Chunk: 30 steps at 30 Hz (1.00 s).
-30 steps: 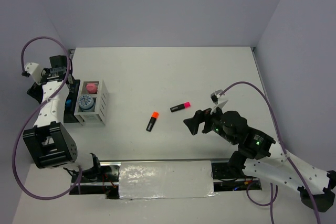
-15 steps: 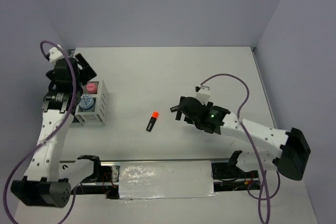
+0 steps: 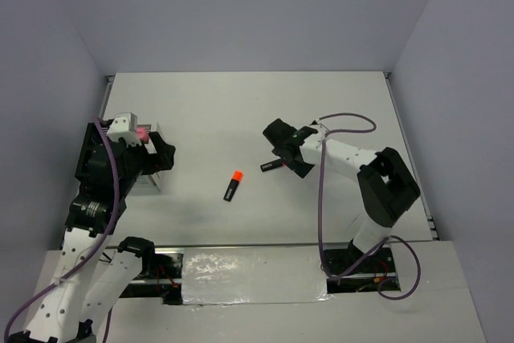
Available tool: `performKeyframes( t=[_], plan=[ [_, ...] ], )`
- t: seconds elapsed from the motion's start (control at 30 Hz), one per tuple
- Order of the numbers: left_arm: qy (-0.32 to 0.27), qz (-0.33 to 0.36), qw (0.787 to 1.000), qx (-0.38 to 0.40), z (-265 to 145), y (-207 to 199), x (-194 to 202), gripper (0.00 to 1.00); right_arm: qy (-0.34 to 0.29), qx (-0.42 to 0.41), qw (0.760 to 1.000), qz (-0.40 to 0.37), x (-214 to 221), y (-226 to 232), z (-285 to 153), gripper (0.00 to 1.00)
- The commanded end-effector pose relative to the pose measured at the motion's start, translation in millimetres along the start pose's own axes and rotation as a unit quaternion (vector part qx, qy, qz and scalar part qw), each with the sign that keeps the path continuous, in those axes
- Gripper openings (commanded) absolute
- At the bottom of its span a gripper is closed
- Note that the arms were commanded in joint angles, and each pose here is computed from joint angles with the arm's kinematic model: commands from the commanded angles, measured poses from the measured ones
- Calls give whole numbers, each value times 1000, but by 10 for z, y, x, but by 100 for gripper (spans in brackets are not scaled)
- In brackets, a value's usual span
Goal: Sort the stationery into containers
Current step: Pick up the pen from the center of the board.
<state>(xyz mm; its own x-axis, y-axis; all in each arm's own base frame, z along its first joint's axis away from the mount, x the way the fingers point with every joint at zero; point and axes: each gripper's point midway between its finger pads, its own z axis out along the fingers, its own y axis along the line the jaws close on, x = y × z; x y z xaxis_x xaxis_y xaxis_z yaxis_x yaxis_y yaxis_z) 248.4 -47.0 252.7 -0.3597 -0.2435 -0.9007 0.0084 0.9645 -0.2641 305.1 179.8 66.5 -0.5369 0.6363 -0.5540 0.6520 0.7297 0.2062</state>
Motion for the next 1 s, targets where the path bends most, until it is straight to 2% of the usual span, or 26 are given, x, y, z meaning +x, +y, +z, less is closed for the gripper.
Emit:
performKeyframes(
  t=[0.0,0.23,0.37,0.67,0.73,0.8,0.83,0.87,0.97],
  plan=[
    [-24,18,998,60,-1,-229,-158,99,11,6,999,36,-63,259,87,84],
    [-22,23,997,66,1,-249,-155,99,26,16,999,21,226,434,114,83],
    [-17,27,997,74,7,-276,-141,99,35,33,998,34,324,423,156,83],
    [-15,32,996,77,1,-282,-140,99,65,83,994,12,659,313,408,79],
    [-15,33,996,82,-8,-299,-132,99,67,84,994,6,699,292,456,73],
    [-17,33,996,79,-17,-285,-137,99,74,79,994,0,750,291,478,52],
    [-20,33,997,74,-19,-270,-152,99,78,78,994,-7,788,235,468,35],
    [-19,33,997,73,-19,-266,-149,99,85,81,993,-1,827,194,462,0],
    [-17,32,997,64,-19,-232,-139,99,98,66,993,-2,892,64,456,0]
  ],
)
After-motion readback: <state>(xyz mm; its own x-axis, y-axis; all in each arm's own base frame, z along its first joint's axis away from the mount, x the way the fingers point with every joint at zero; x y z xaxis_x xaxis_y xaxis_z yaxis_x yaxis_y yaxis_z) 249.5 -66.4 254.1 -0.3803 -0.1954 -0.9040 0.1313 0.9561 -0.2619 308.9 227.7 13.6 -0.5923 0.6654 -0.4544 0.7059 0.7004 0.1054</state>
